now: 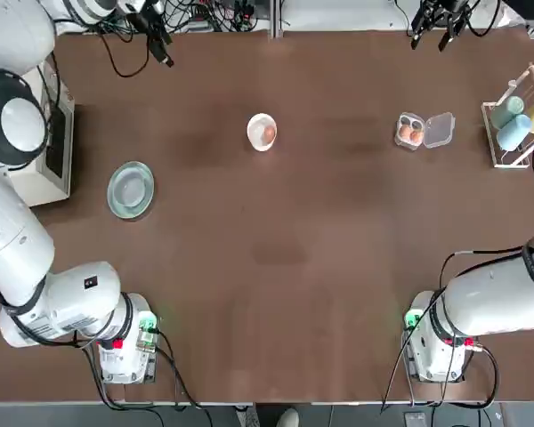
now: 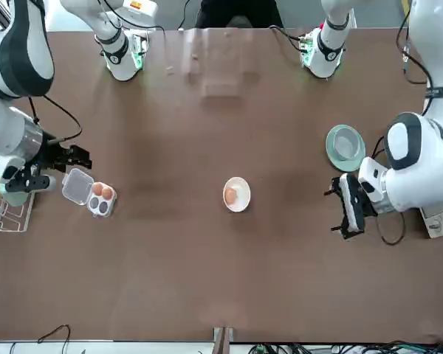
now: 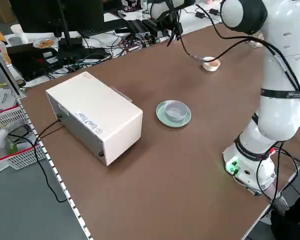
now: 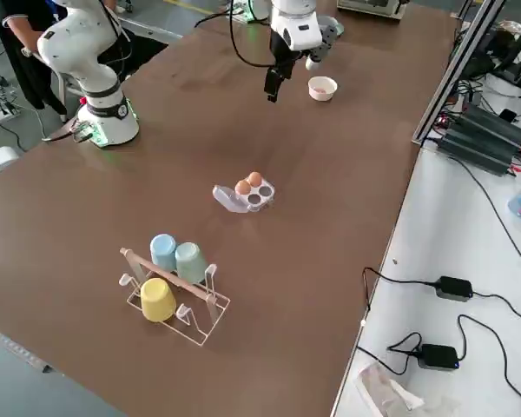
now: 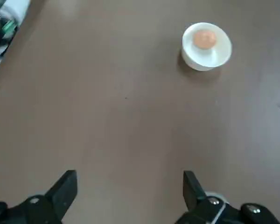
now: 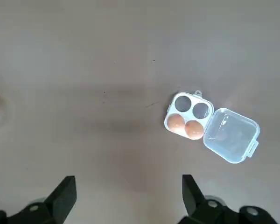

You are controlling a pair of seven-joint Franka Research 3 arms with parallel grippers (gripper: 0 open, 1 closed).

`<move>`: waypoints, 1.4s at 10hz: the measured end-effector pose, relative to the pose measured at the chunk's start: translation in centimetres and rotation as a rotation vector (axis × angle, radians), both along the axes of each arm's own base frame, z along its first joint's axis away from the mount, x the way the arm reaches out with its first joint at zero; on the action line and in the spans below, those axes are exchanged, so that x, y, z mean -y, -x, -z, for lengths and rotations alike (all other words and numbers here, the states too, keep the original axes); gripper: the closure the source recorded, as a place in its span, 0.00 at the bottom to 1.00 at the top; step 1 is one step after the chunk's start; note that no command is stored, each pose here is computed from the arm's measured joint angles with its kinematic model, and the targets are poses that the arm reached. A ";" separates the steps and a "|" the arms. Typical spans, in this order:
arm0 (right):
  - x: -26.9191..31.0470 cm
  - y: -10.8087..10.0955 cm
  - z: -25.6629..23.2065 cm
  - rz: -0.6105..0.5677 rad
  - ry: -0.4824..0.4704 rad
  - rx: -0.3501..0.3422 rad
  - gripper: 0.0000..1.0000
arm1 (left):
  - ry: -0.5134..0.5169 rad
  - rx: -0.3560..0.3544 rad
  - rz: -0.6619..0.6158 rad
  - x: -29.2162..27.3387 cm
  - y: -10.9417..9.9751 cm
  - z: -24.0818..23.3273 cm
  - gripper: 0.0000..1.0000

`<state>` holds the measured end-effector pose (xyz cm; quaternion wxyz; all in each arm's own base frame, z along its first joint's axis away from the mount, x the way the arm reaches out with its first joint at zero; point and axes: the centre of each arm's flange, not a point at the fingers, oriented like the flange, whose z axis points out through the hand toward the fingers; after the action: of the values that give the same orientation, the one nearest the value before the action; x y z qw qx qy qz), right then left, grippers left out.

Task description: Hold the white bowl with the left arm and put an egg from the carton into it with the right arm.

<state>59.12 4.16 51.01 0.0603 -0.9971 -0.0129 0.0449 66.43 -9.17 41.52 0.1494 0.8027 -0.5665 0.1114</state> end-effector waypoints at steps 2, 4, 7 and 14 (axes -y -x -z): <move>0.4 0.2 -0.2 0.008 0.006 -0.008 0.00 | -0.093 0.005 -0.112 -0.7 0.7 -2.8 0.00; 1.0 0.6 -1.1 0.017 0.008 -0.006 0.00 | -0.150 0.051 -0.147 -2.3 0.9 -5.3 0.00; 1.1 1.0 -1.7 0.023 0.010 -0.005 0.00 | -0.156 0.031 -0.309 -3.0 1.7 -9.5 0.00; 1.1 1.1 -3.4 0.010 0.063 0.031 0.00 | -0.224 -0.135 -0.606 -4.4 2.8 -14.3 0.00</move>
<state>57.97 3.06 54.42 0.0289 -0.9991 -0.0072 0.0297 63.65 -4.76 55.79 0.0577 0.9518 -0.2994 0.0342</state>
